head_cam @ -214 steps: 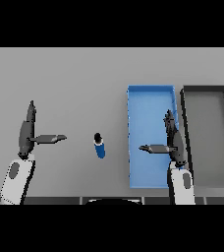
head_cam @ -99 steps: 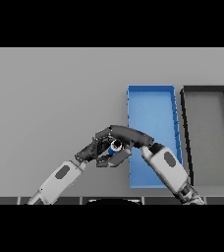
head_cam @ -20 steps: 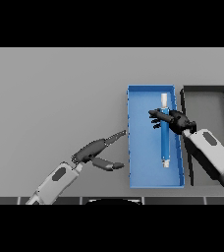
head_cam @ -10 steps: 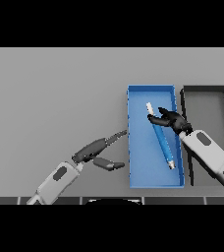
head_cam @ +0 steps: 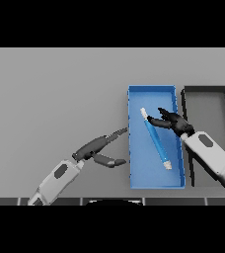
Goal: Pick up the blue pipe and place it into the blue bin.
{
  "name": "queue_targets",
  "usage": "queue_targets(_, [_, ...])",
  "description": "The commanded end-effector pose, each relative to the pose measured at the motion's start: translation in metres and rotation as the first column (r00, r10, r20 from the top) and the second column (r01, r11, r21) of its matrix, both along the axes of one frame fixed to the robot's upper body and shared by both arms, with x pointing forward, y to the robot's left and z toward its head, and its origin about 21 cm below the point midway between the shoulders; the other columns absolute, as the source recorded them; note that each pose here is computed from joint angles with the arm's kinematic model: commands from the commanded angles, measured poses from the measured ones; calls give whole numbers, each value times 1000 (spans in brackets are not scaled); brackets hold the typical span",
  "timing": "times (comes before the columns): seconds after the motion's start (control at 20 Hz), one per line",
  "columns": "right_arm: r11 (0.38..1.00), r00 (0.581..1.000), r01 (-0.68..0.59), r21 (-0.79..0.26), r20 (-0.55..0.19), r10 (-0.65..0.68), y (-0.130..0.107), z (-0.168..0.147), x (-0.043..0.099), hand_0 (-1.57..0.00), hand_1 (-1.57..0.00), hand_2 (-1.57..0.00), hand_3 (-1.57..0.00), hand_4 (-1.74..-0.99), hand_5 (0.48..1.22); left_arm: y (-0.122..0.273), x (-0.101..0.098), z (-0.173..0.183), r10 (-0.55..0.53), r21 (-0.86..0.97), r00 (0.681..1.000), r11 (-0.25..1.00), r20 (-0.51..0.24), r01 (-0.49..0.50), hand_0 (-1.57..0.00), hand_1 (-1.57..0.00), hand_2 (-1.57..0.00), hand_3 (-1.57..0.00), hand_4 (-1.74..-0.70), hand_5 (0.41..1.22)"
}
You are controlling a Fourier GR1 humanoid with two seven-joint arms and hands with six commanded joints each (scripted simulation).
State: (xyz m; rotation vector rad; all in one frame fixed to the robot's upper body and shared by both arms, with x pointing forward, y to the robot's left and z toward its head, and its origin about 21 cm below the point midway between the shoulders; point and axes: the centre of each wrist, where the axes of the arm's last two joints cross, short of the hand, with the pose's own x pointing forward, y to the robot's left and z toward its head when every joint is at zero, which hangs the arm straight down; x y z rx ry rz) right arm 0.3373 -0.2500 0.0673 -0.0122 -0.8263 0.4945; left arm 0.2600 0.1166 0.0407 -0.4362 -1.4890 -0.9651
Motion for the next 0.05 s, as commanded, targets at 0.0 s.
queue_targets(0.0, [1000,1000,4,0,1,-4,0,0,2,-9,-8,-7,-6,-1129,677,-2,-1,-2,-3,-6,1000,1000,-2,3,1,1,1,1,-920,468])
